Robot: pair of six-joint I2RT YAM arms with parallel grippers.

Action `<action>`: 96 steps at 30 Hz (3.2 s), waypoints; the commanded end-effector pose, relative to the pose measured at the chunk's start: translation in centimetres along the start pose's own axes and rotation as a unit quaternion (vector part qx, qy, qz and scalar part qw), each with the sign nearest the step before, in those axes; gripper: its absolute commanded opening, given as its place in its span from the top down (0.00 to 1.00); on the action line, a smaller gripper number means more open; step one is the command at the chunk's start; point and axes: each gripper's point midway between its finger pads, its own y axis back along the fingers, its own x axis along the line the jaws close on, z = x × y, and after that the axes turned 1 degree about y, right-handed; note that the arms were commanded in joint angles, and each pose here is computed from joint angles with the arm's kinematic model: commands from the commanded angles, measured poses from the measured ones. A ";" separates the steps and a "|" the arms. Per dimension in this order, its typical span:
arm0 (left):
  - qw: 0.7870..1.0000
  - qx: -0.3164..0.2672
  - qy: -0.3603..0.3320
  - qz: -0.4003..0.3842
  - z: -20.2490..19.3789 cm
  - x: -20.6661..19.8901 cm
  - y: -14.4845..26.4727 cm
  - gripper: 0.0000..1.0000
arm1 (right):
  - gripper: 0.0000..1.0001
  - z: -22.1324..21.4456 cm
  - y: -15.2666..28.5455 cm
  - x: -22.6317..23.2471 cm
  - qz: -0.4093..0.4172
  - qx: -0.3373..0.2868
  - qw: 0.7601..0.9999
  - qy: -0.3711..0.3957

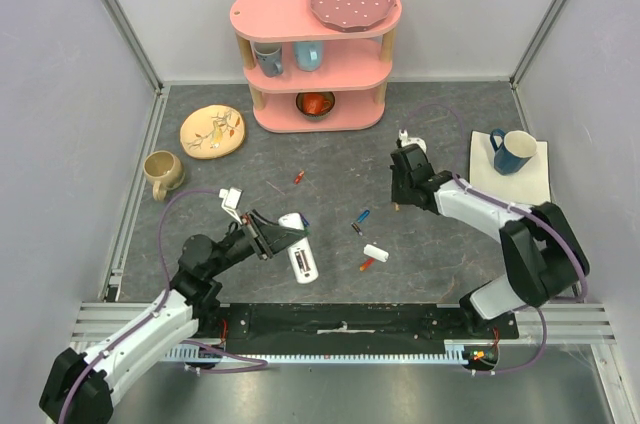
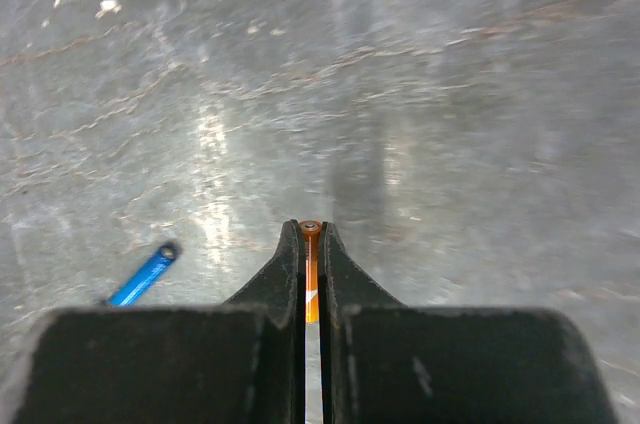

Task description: Load the batteries into the remote control

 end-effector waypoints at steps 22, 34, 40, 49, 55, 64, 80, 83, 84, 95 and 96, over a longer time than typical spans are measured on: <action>0.999 -0.010 0.000 0.034 -0.9 3.4 0.3 0.98 | 1.00 8.6 9.6 4.7 0.130 -0.210 0.967 0.062; 0.999 -0.023 0.019 0.011 0.0 2.4 -0.5 0.98 | 1.00 8.7 16.9 13.5 0.249 -0.260 0.930 0.077; 0.998 -0.033 0.046 -0.004 0.6 1.7 -1.1 0.98 | 1.00 7.8 19.2 15.3 0.293 -0.276 0.915 0.019; 0.996 -0.052 0.071 0.003 1.9 1.6 -2.1 0.98 | 1.00 5.6 22.6 19.1 0.367 -0.280 0.886 0.031; 0.993 -0.042 0.105 0.019 1.7 2.3 -2.6 0.98 | 1.00 3.8 23.4 21.2 0.367 -0.285 0.881 0.086; 0.992 -0.047 0.114 0.018 1.9 2.3 -2.8 0.98 | 1.00 0.2 23.3 23.7 0.370 -0.270 0.880 0.123; 0.993 -0.056 0.104 0.011 2.3 2.0 -2.7 0.98 | 1.00 -2.0 22.6 23.6 0.370 -0.262 0.884 0.114; 0.993 -0.058 0.103 0.011 2.3 2.0 -2.7 0.98 | 1.00 -2.4 22.4 23.5 0.367 -0.261 0.885 0.115; 0.993 -0.058 0.103 0.011 2.3 2.0 -2.7 0.98 | 1.00 -2.5 22.3 23.5 0.364 -0.261 0.886 0.116; 0.993 -0.059 0.102 0.007 2.4 1.8 -2.8 0.98 | 1.00 -3.2 21.8 23.5 0.361 -0.259 0.889 0.116; 0.993 -0.059 0.102 0.007 2.4 1.8 -2.7 0.98 | 1.00 -3.3 21.7 23.4 0.360 -0.258 0.889 0.117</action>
